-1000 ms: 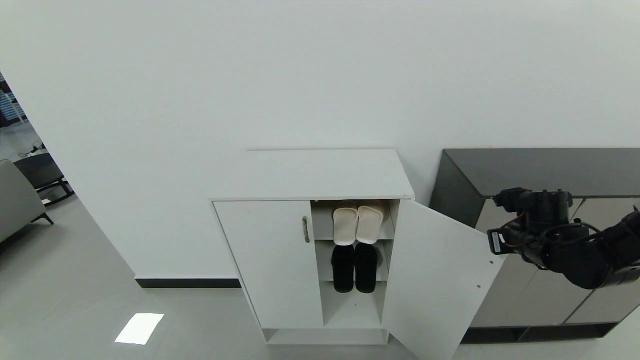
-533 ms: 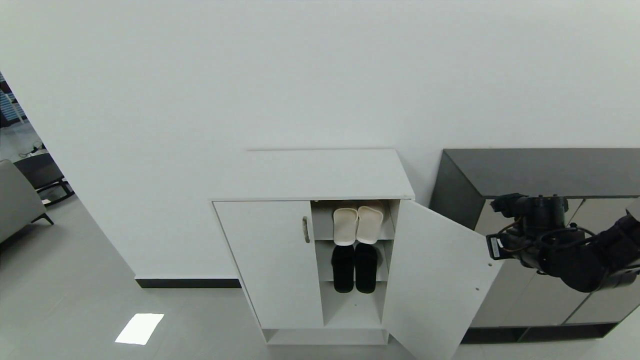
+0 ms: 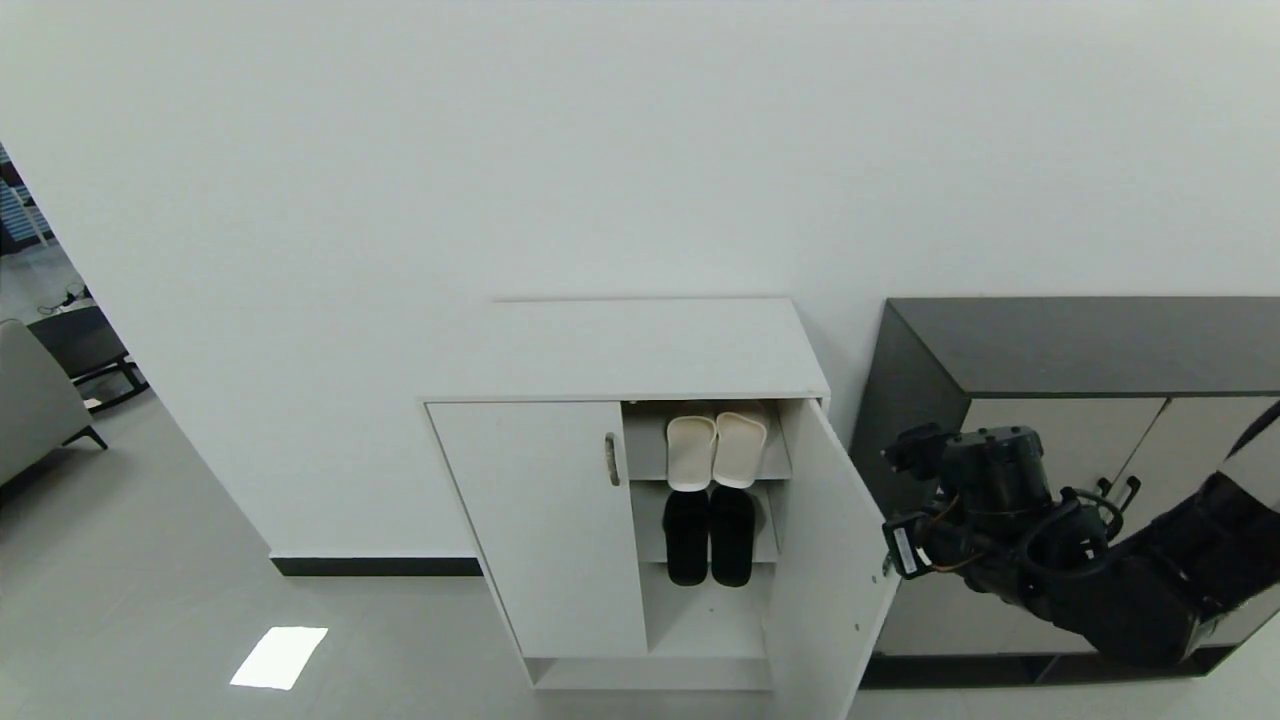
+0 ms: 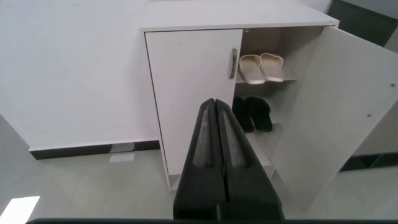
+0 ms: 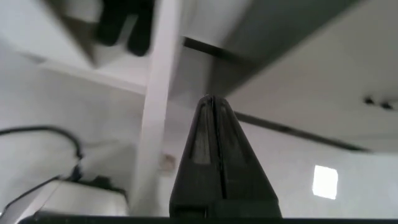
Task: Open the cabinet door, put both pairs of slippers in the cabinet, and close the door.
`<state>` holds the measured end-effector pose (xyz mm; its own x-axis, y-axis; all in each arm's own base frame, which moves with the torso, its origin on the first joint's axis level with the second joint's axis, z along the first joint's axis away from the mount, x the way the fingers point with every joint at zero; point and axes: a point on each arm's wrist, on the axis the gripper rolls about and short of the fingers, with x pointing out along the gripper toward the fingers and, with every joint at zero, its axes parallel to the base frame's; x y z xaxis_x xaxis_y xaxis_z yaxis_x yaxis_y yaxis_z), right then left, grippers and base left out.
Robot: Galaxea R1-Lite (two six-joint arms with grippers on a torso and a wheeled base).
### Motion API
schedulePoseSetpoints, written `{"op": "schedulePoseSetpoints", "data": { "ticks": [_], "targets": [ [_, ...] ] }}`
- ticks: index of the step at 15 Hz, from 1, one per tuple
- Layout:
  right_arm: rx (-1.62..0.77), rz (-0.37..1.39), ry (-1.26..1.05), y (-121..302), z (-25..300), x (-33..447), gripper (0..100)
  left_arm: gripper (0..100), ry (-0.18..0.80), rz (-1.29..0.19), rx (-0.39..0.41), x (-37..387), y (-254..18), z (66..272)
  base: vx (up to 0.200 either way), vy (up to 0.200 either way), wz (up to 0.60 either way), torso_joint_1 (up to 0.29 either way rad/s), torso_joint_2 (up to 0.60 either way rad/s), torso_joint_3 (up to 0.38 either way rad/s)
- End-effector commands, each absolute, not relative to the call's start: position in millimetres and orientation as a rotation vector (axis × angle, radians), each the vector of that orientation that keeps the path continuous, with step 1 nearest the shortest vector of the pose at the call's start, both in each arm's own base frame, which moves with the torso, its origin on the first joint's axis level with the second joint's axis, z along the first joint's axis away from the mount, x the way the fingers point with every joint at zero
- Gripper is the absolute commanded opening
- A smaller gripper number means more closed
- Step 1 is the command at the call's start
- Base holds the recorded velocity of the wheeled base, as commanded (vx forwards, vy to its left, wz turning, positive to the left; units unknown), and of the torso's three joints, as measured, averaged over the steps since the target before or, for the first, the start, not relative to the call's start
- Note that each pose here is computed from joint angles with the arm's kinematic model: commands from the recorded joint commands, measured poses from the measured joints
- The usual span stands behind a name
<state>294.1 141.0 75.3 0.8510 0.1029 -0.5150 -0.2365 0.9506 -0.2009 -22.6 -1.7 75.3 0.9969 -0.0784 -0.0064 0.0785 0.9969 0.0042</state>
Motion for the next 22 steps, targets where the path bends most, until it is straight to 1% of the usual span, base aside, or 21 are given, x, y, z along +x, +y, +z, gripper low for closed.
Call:
{"op": "schedulePoseSetpoints", "data": {
  "ticks": [1,4,16,19,21,22],
  "targets": [
    [-0.262,0.251,0.478,156,92,272,0,0,0.006,-0.078,0.004,-23,-2,75,0.000,0.000,0.00,0.000,0.00,0.000],
    [-0.233,0.262,0.460,160,98,268,0,0,0.006,-0.078,0.004,-23,-2,75,0.000,0.000,0.00,0.000,0.00,0.000],
    [-0.229,0.289,0.460,168,97,263,0,0,0.006,-0.078,0.004,-23,-2,75,0.000,0.000,0.00,0.000,0.00,0.000],
    [-0.163,0.328,0.451,181,99,256,0,0,0.006,-0.075,0.009,-23,-2,75,0.000,0.000,0.00,0.000,0.00,0.000],
    [-0.114,0.403,0.435,191,100,249,0,0,0.006,-0.075,0.007,-23,-2,75,0.000,0.000,0.00,0.000,0.00,0.000],
    [-0.116,0.429,0.448,192,98,246,0,0,0.006,-0.075,0.009,-23,-2,75,0.200,0.000,0.00,-0.002,0.00,0.007]
  ]
}}
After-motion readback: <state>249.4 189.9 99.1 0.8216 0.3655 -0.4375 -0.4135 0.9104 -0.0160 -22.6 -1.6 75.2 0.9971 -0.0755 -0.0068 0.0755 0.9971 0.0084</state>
